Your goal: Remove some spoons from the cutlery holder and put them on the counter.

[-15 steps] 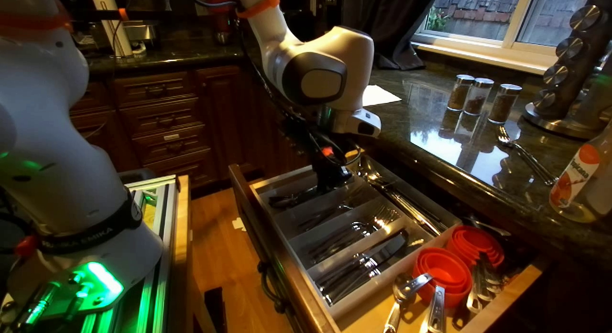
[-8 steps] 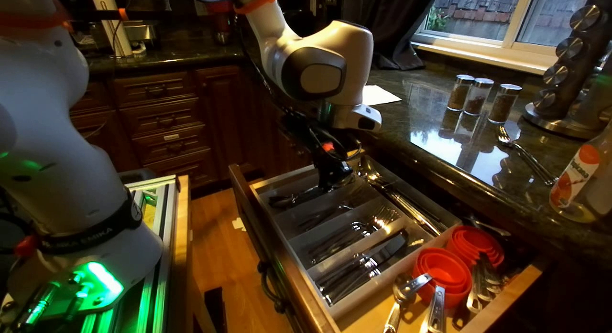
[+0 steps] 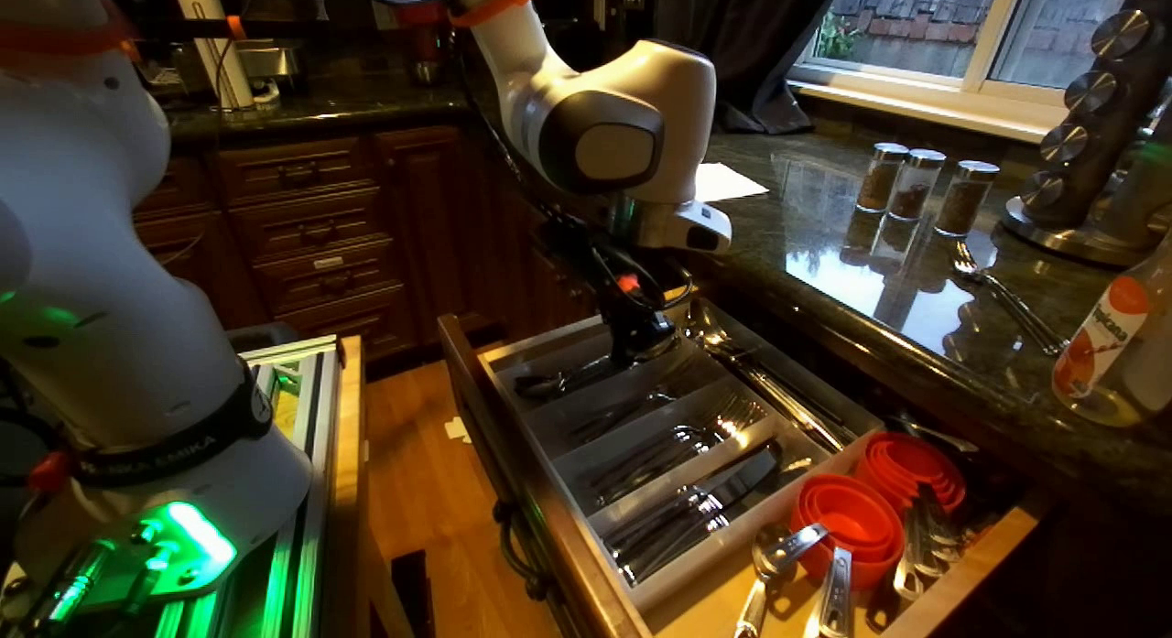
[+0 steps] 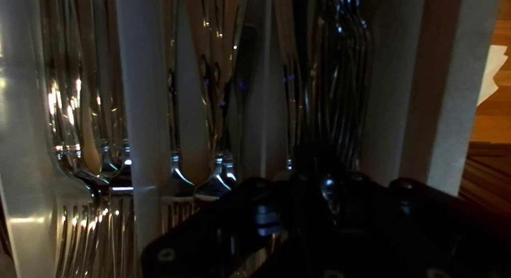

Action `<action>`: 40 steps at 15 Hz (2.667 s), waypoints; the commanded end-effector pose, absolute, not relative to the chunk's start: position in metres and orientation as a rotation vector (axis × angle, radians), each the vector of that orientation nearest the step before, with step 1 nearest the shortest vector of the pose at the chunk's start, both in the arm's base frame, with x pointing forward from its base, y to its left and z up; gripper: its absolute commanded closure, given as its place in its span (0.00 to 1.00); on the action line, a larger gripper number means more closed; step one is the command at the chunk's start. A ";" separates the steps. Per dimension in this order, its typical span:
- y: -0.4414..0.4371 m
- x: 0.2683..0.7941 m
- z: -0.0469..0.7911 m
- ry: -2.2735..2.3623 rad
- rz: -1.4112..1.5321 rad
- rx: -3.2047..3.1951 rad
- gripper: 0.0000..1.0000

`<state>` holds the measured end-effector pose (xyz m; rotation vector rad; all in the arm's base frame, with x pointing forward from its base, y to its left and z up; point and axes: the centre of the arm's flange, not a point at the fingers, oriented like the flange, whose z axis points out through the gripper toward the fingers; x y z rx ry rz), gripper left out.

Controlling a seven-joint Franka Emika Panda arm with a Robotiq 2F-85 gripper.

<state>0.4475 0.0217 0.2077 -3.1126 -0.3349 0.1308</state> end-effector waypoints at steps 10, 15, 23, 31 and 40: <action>0.032 0.432 0.234 -0.369 0.077 -3.111 1.00; 0.039 0.429 0.255 -0.384 0.041 -3.123 1.00; 0.030 0.433 0.226 -0.375 0.073 -3.126 0.60; 0.021 0.436 0.202 -0.340 0.139 -3.127 0.91; 0.017 0.441 0.196 -0.337 0.152 -3.136 0.87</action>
